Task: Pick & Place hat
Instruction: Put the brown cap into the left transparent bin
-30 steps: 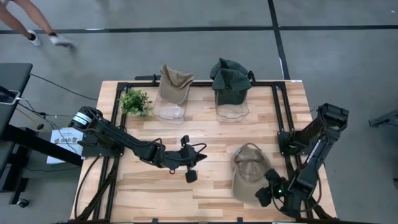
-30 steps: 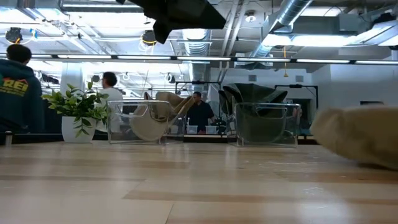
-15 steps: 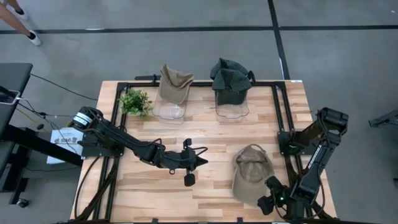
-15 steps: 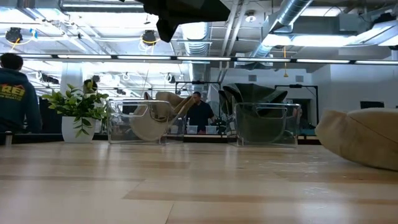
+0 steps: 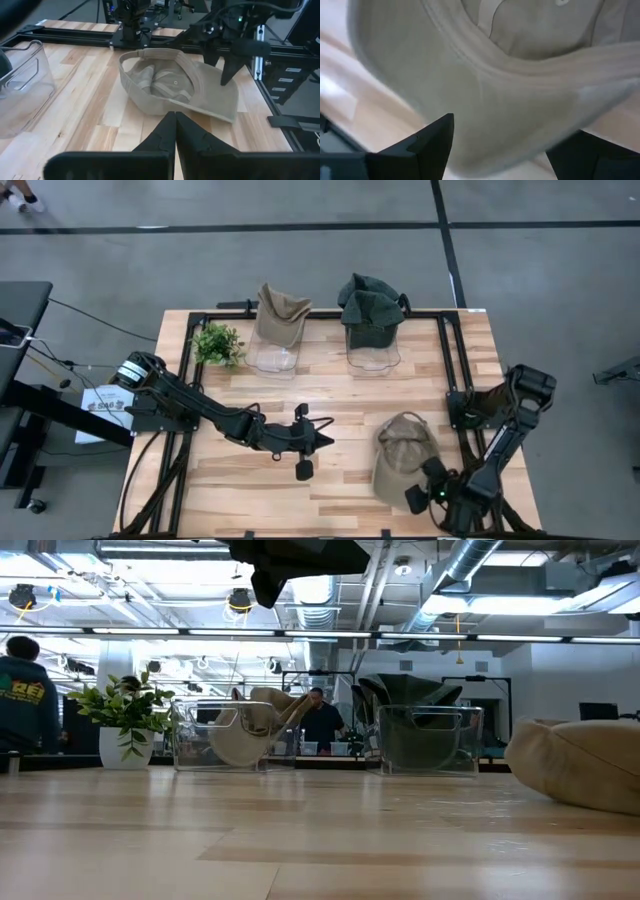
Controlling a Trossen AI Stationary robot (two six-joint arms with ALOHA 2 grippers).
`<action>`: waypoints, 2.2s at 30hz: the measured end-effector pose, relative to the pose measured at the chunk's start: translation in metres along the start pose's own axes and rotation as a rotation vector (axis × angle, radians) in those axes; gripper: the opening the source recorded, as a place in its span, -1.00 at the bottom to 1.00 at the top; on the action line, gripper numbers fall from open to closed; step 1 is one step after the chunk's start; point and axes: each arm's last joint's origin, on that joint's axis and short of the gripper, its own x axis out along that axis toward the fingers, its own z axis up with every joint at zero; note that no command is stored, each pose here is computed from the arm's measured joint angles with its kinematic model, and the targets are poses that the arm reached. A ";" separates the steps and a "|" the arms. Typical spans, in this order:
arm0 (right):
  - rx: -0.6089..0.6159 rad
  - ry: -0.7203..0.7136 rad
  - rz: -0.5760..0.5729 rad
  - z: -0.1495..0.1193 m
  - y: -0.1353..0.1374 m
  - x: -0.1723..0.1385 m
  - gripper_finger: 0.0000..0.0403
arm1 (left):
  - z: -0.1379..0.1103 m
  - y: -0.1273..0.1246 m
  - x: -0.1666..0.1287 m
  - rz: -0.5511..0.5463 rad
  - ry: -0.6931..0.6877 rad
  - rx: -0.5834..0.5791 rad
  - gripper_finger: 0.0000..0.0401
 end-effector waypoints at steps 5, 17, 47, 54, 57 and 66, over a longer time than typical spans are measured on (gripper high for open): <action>-0.023 -0.028 -0.023 0.003 0.002 0.012 0.21 | 0.000 0.000 0.000 0.000 0.000 0.000 -0.97; -0.183 -0.240 0.132 0.019 0.011 -0.006 -0.96 | -0.007 -0.002 0.010 0.000 -0.014 -0.021 -0.97; -0.459 -0.918 0.132 0.067 0.023 -0.030 -0.99 | -0.033 0.009 0.053 0.032 -0.120 -0.081 -0.48; -0.461 -0.911 0.130 0.066 0.023 -0.031 -0.99 | -0.031 0.011 0.051 0.040 -0.097 -0.079 -0.24; -0.462 -0.909 0.129 0.066 0.023 -0.031 -0.99 | -0.025 0.006 0.039 0.046 -0.070 -0.071 -0.22; -0.457 -0.943 0.154 0.067 0.025 -0.031 -0.99 | -0.013 0.000 0.024 0.142 -0.110 -0.055 -0.25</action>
